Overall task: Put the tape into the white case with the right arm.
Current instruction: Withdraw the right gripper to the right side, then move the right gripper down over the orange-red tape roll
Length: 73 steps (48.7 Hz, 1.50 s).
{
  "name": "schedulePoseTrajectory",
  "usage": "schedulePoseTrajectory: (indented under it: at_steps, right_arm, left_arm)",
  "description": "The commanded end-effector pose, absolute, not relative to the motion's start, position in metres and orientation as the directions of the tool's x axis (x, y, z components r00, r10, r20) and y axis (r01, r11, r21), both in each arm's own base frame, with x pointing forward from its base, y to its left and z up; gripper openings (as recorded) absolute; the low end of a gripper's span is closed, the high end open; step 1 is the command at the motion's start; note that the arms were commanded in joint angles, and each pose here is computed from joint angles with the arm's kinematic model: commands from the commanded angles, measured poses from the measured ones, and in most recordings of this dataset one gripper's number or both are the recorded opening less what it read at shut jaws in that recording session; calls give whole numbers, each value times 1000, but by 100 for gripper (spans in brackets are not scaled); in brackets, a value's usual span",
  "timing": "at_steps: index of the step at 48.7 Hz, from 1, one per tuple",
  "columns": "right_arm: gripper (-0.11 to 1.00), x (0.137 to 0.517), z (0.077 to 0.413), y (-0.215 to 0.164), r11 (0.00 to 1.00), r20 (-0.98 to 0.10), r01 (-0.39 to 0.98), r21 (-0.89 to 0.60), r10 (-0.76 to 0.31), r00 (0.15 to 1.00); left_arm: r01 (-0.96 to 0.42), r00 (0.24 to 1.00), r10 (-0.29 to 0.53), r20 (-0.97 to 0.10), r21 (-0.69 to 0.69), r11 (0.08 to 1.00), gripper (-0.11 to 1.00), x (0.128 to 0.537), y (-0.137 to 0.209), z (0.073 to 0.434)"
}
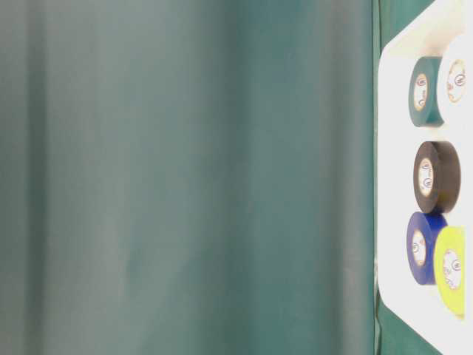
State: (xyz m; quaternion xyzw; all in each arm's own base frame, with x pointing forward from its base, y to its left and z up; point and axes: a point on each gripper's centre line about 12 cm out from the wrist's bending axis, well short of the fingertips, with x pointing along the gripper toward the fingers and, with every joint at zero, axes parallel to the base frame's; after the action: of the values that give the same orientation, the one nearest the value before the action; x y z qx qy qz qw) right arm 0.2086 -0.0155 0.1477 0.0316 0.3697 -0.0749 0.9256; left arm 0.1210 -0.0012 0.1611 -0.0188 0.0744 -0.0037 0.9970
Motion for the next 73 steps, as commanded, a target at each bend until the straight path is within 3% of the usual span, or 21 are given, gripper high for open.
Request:
schedulePoseTrajectory:
  at_steps: [1,15,36,52,73]
  right_arm:
    - [76,207,153,-15,987,-665,163,18,-110,738]
    - [76,199,149,-11,988,-667,151,29,-93,739]
    - [76,192,146,43,992,-674,-121,26,107,731]
    - [76,186,142,55,982,-695,-188,10,142,705]
    - [76,230,145,74,979,-727,-201,14,148,671]
  left_arm:
    - [1,989,-7,-145,-40,999,0,122,-1,165]
    - [1,989,-7,-145,-38,999,0,122,-1,165]
    - [1,989,-7,-147,-40,999,0,122,-1,165]
    - [1,989,-7,-145,-38,999,0,122,-1,165]
    - [1,989,-7,-147,-40,999,0,122,-1,165]
